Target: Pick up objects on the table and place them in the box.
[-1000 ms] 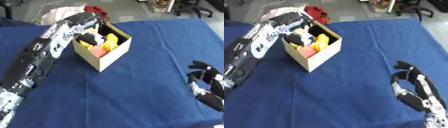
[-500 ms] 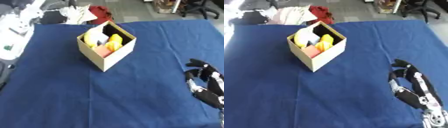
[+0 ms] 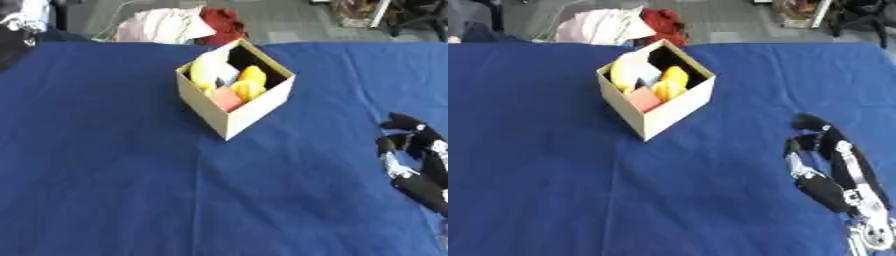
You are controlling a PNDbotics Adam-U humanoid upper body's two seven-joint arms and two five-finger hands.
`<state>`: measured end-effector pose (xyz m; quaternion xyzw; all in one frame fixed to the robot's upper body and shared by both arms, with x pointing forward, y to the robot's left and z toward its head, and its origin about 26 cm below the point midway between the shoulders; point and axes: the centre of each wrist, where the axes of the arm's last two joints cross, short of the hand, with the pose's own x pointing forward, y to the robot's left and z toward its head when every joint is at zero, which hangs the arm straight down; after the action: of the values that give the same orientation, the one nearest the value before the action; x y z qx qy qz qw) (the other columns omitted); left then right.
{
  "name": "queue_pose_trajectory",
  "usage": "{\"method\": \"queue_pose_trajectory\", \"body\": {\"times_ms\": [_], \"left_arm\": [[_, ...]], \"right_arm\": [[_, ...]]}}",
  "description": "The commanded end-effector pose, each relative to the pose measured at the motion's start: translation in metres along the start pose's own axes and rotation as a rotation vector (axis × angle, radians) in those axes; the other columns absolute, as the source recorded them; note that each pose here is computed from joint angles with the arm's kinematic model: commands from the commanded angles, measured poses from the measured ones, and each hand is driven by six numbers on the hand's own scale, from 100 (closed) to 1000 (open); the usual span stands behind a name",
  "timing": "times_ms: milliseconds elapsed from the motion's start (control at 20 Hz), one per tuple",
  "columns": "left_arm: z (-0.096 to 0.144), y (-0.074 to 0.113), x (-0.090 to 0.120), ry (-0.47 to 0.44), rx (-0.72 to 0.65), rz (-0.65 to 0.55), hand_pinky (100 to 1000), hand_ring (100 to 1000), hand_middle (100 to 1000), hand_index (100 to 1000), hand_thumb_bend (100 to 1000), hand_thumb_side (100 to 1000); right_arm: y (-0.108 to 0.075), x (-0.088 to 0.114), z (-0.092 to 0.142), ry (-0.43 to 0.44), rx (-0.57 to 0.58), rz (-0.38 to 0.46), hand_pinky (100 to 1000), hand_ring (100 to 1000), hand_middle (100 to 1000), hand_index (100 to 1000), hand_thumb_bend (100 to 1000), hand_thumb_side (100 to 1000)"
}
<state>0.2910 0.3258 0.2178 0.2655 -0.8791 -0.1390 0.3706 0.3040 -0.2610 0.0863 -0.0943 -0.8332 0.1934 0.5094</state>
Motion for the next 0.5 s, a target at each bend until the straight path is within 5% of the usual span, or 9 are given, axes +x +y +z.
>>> {"method": "queue_pose_trajectory", "body": {"times_ms": [50, 500], "left_arm": [[0.017, -0.008, -0.006, 0.053, 0.057, 0.055, 758, 563, 568, 707, 100, 659], [0.052, -0.044, -0.036, 0.228, 0.039, 0.157, 758, 552, 555, 698, 100, 715]], "right_arm": [[-0.008, 0.005, -0.001, -0.02, -0.027, -0.005, 686, 654, 725, 863, 100, 375], [-0.008, 0.005, 0.0, -0.016, -0.041, -0.029, 684, 652, 722, 861, 100, 381]]}}
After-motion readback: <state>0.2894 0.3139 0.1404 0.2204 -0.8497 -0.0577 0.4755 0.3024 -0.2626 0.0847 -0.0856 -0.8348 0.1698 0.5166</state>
